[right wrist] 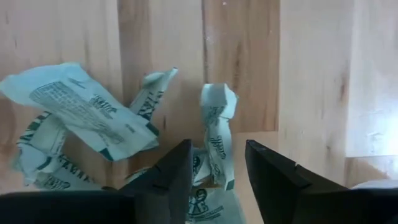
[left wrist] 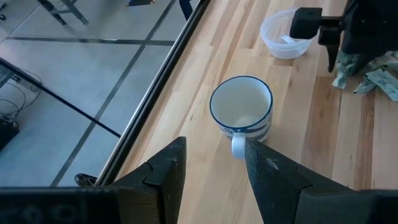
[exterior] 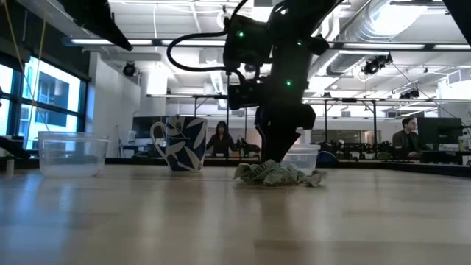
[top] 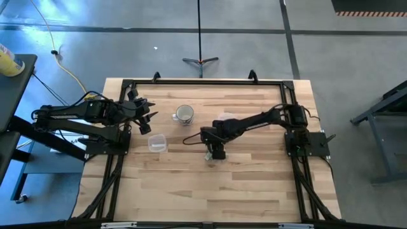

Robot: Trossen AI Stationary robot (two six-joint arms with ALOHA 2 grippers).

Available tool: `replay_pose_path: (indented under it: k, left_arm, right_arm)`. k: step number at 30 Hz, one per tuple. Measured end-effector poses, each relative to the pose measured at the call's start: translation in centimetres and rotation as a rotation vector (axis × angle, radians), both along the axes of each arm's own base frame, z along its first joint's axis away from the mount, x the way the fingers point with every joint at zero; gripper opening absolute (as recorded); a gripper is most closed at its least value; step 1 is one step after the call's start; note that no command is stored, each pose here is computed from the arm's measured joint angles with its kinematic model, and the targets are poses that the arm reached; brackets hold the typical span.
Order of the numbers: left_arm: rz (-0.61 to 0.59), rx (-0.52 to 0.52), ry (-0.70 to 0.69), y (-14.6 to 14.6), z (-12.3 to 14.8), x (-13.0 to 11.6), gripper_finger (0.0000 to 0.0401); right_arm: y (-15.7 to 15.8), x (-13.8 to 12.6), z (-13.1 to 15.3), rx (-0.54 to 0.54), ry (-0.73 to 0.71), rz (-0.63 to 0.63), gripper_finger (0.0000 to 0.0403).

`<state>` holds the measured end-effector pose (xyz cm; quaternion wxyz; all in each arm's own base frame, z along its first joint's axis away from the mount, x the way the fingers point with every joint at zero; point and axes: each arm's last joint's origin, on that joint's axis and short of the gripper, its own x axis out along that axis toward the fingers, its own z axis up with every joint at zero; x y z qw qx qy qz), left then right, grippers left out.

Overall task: Pick and place Stevia / Truvia into bins
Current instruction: Put the white stevia packet into the transparent container

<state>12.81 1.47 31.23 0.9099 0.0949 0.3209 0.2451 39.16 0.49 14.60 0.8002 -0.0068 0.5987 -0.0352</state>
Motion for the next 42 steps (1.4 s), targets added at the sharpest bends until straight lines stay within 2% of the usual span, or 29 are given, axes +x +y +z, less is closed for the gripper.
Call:
replay_pose_path:
  k: [10,15,21,28,35,39,42]
  left_arm:
    - [0.0,0.0,0.0,0.0,0.0,0.0,0.02]
    - [0.0,0.0,0.0,0.0,0.0,0.0,0.02]
    - [0.0,0.0,0.0,0.0,0.0,0.0,0.02]
    - [0.0,0.0,0.0,0.0,0.0,0.0,0.02]
    - [0.0,0.0,0.0,0.0,0.0,0.0,0.02]
    - [0.0,0.0,0.0,0.0,0.0,0.0,0.02]
    - [0.0,0.0,0.0,0.0,0.0,0.0,0.02]
  right_arm:
    - [-0.9,0.4,-1.3,0.13,0.019,0.006,0.0101]
    - [-0.9,0.5,-1.3,0.147,0.014,-0.028,0.0088]
    - [-1.7,1.2,-0.7,0.175,-0.011,-0.087,0.0091]
    - [-3.1,1.3,-0.4,0.162,-0.012,-0.15,0.0076]
    - [-3.8,0.9,-0.4,0.166,0.022,-0.23,0.0008]
    - [-3.7,1.6,0.7,0.165,0.0,-0.249,0.0009]
    - [-3.4,2.3,2.6,0.136,-0.039,-0.238,0.0004]
